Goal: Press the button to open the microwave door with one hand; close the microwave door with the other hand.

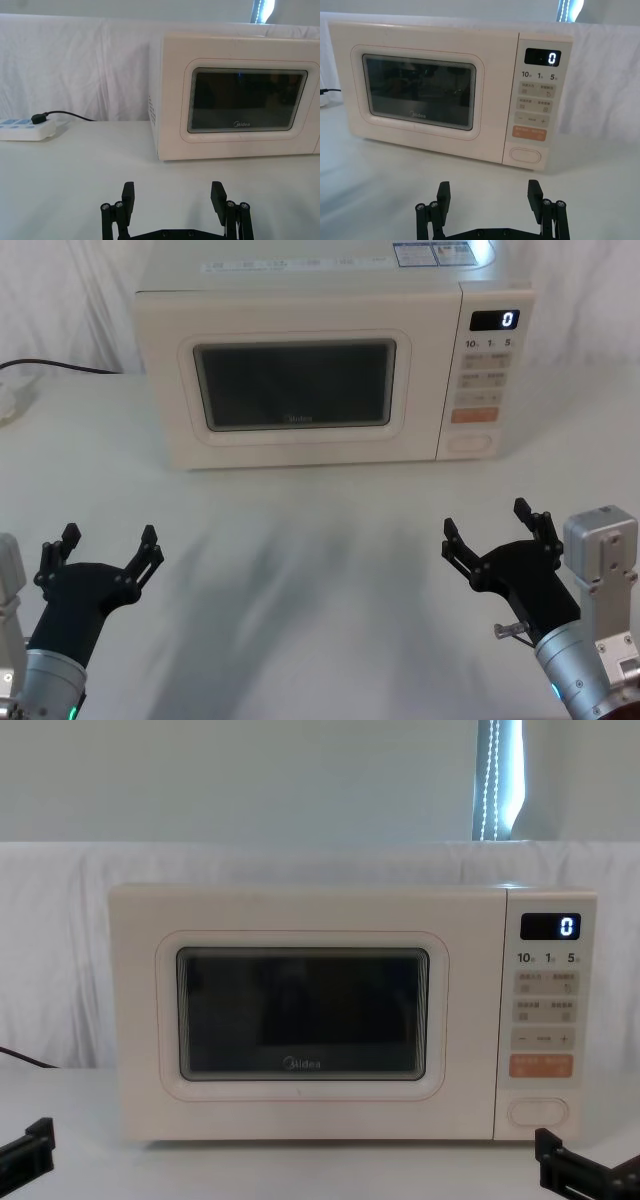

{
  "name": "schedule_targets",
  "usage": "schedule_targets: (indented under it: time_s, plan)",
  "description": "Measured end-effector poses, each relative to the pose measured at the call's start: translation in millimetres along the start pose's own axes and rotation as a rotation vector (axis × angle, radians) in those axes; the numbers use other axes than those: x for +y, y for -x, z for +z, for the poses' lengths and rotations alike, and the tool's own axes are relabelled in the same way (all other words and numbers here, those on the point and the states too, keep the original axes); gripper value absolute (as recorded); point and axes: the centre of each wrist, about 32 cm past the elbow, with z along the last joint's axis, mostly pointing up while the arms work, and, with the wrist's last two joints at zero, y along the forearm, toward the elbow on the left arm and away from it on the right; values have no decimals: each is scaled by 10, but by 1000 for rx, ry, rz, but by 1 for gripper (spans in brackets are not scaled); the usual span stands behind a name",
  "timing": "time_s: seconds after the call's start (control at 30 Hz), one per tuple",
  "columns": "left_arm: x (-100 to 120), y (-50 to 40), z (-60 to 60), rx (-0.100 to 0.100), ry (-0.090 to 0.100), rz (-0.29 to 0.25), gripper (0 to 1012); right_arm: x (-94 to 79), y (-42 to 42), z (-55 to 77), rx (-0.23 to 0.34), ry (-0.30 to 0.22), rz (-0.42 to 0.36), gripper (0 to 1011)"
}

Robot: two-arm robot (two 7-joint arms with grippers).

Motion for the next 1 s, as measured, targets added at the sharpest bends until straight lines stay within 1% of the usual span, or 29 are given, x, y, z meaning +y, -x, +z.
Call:
schedule_targets:
  time_s: [1.0]
  plan:
    - [0, 0, 0, 0, 0, 0, 1001, 0, 0, 0, 0, 0, 0, 1002]
